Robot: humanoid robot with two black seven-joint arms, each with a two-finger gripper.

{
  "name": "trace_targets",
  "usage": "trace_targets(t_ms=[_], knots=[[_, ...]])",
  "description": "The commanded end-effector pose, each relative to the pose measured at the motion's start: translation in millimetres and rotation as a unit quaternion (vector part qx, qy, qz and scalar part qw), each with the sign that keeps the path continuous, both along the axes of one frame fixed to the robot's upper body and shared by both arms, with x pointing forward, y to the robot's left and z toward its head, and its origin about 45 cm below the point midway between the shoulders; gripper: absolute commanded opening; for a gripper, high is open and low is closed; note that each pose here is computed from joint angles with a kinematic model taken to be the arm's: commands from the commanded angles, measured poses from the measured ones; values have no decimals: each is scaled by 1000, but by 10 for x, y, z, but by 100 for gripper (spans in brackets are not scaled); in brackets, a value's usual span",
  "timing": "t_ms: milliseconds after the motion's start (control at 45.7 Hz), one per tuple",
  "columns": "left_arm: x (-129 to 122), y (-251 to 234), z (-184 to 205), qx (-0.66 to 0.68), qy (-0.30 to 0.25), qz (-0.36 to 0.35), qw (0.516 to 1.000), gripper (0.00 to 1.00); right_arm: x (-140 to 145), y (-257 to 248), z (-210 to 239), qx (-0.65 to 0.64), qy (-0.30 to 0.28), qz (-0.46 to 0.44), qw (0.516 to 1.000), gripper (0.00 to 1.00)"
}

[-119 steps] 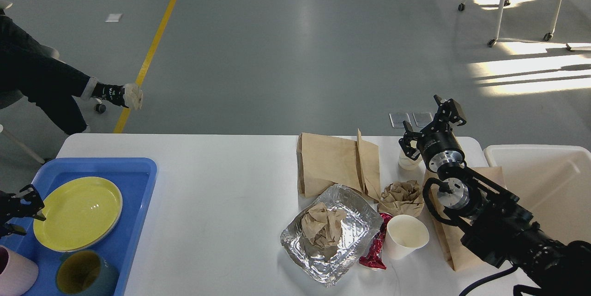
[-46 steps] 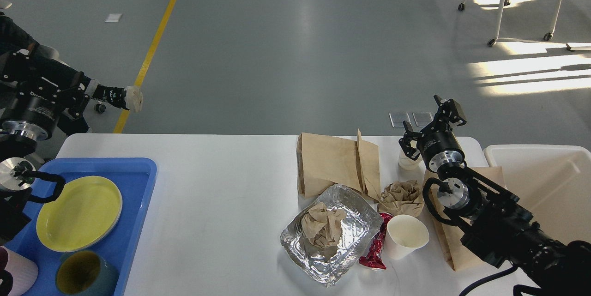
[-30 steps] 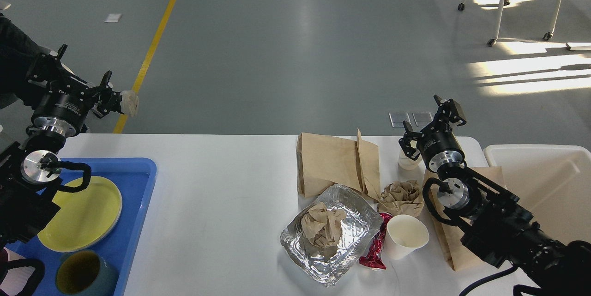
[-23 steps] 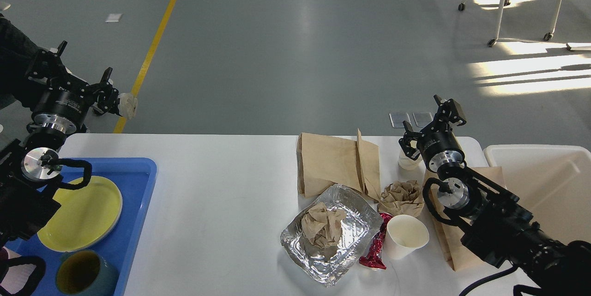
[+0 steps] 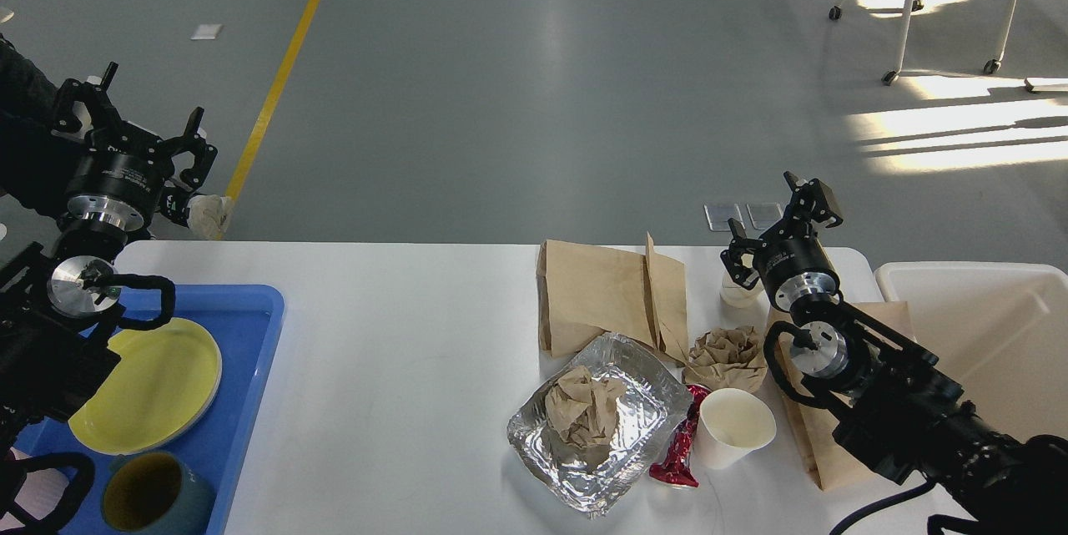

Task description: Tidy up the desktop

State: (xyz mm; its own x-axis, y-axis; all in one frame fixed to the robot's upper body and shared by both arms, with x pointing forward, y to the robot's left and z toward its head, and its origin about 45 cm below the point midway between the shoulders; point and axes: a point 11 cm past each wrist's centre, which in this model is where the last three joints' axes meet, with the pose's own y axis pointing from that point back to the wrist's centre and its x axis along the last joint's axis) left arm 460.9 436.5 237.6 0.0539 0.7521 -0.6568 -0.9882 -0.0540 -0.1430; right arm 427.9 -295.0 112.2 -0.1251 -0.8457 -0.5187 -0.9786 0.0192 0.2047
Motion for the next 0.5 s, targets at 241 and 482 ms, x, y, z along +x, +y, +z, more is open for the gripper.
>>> trace_targets(t_ms=[241,482], knots=[[-45,-65,-164,5,23,-12,1000,97,0,0,0,0,0,0,1000,100],[-83,-181,-319,-3,34,-24,999,97,0,1,1,0,0,1,1000,100]])
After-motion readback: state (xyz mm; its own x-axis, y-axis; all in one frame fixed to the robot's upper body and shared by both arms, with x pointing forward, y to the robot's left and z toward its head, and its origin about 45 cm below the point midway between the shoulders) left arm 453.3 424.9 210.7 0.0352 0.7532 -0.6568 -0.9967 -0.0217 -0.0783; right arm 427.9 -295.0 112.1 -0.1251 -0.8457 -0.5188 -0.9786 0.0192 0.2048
